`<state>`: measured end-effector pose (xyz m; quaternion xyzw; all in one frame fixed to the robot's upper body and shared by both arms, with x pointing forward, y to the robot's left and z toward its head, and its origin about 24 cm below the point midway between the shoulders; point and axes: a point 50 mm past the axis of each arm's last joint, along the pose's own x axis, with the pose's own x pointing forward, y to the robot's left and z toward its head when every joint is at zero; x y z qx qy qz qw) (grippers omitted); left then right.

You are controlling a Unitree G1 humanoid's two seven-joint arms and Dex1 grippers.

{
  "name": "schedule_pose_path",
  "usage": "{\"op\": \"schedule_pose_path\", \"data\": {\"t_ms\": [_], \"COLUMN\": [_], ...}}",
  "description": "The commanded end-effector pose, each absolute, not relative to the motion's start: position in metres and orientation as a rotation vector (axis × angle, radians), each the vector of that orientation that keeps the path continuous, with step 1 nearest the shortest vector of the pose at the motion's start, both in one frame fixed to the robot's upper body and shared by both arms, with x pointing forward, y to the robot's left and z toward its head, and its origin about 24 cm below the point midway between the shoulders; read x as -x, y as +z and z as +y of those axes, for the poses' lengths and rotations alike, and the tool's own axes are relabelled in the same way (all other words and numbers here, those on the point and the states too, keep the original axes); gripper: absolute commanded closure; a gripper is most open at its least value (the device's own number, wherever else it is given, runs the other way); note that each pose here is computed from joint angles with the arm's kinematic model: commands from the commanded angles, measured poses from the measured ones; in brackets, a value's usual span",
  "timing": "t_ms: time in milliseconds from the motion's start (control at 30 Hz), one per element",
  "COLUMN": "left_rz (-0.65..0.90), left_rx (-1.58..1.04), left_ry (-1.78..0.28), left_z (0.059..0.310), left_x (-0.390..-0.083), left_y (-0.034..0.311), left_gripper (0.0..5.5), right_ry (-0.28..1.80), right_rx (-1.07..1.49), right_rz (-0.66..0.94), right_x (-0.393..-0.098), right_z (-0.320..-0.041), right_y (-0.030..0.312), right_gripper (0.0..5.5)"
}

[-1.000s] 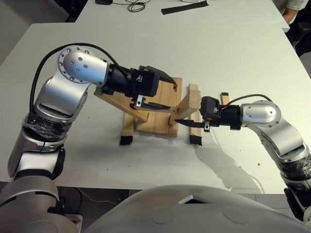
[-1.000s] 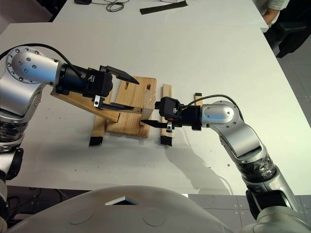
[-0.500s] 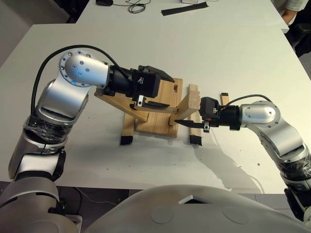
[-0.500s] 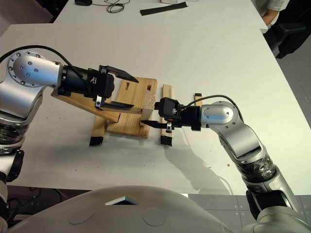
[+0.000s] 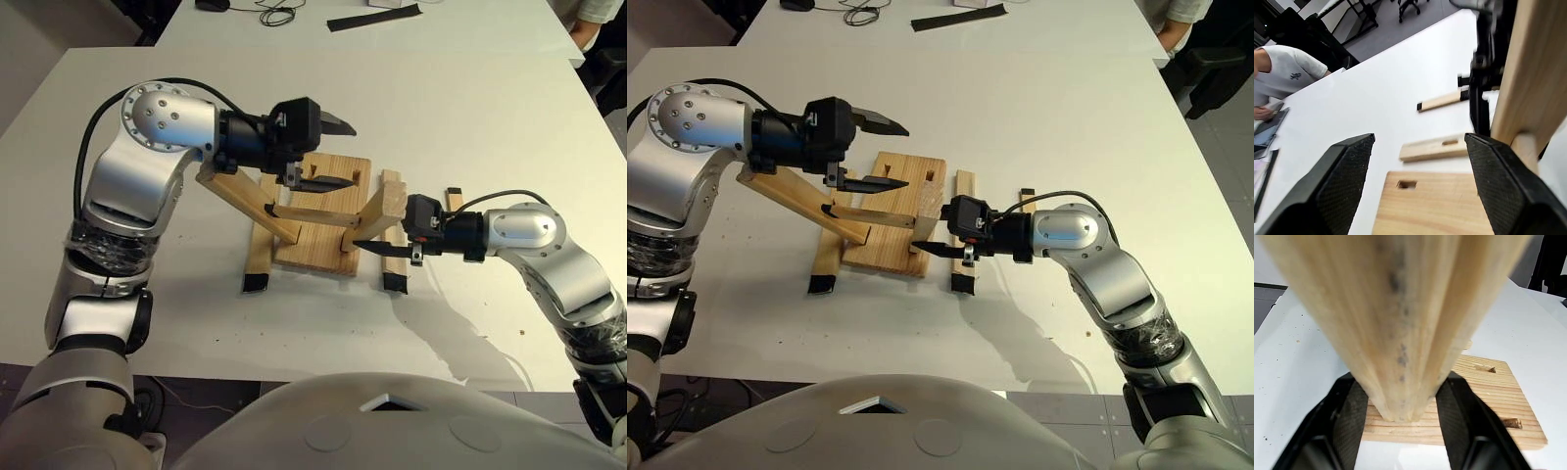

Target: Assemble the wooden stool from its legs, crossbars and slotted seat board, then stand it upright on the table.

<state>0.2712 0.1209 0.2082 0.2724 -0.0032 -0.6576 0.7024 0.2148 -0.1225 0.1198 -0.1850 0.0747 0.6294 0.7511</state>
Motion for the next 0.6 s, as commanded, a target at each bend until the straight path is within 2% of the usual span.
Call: {"op": "schedule_pose_path", "data": {"t_ms": [33, 600], "left_rz": [0.039, 0.125], "left_rx": [-0.573, -0.713], "left_ry": [-1.546, -1.644], "left_z": [0.124, 0.125], "left_x": [-0.262, -0.249], "left_y": [0.206, 0.177], "left_gripper": [2.08, 2.08], "right_ry": [1.423, 1.426], "right_rx": [0.387, 0.391], "right_rz": [0.146, 0.148], "right_x": [-0.211, -0.21], "right_z": [-0.117, -0.116], "right_y": [0.121, 0.12], "right_gripper": [3.49, 3.49]}}
